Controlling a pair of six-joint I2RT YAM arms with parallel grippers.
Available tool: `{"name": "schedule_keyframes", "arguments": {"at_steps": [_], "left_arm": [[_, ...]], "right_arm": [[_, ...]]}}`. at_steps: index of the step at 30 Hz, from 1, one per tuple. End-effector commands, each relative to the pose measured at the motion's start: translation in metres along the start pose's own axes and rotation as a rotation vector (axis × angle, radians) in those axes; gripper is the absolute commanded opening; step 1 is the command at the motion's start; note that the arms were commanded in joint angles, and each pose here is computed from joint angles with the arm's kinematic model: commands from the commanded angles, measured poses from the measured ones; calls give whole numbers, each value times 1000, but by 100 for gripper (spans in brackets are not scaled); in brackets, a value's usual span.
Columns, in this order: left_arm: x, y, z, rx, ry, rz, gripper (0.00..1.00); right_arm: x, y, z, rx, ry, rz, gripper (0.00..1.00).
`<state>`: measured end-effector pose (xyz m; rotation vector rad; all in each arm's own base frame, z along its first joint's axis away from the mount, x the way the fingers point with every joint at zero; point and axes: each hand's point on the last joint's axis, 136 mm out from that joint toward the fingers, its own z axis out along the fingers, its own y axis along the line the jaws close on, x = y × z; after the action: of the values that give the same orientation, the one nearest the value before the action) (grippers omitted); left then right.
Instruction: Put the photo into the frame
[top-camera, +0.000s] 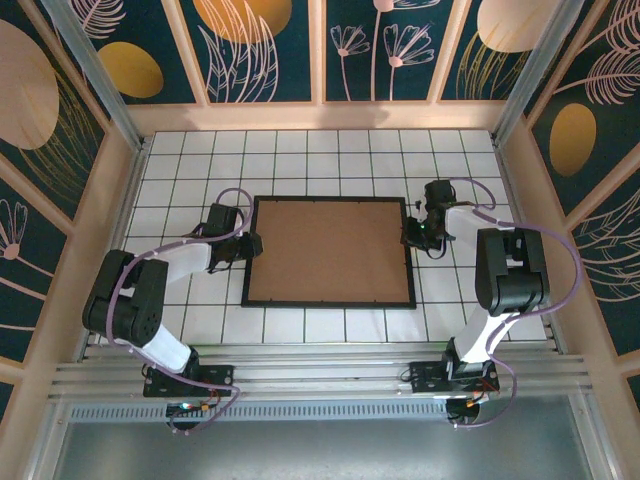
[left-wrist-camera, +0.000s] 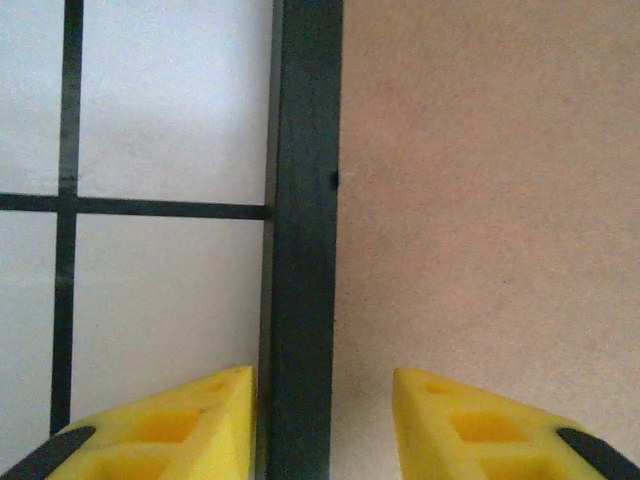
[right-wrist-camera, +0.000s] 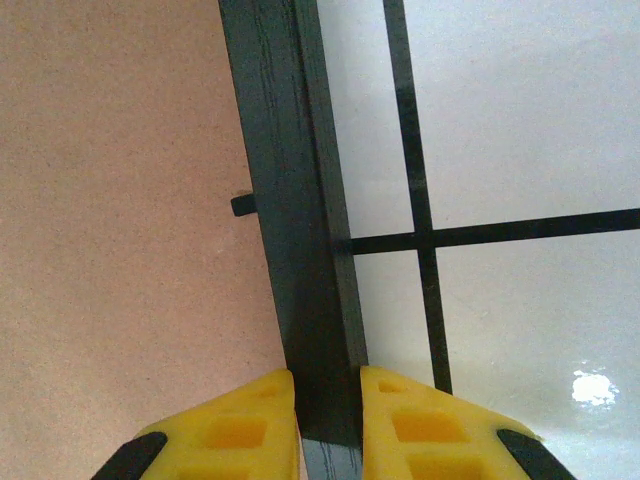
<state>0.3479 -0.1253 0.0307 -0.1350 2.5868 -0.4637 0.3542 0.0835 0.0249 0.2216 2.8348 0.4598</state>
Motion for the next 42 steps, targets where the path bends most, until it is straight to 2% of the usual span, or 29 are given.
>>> {"name": "schedule_keyframes", "arguments": {"at_steps": [1,6,13,20,27,42], "left_arm": [[-16,-3,-14,-14,-61,-2,47],[-31,9,-18,-72,-112,-21,51],[-45,15,-3,-90,-97,-29,40],[-58,13,10,-97,-80,-7,34],[-48,16,28,-90,-25,-6,33],[-30,7,35,-17,39,16,35]], "right_arm": [[-3,-8,5,34,-10,-9,19],[-4,-8,5,32,-12,-13,19],[-6,-5,3,22,-16,-16,19],[-5,-4,5,11,-14,-13,19],[-4,-5,4,16,-11,-16,19],[-1,-4,6,9,-4,-10,19]]}}
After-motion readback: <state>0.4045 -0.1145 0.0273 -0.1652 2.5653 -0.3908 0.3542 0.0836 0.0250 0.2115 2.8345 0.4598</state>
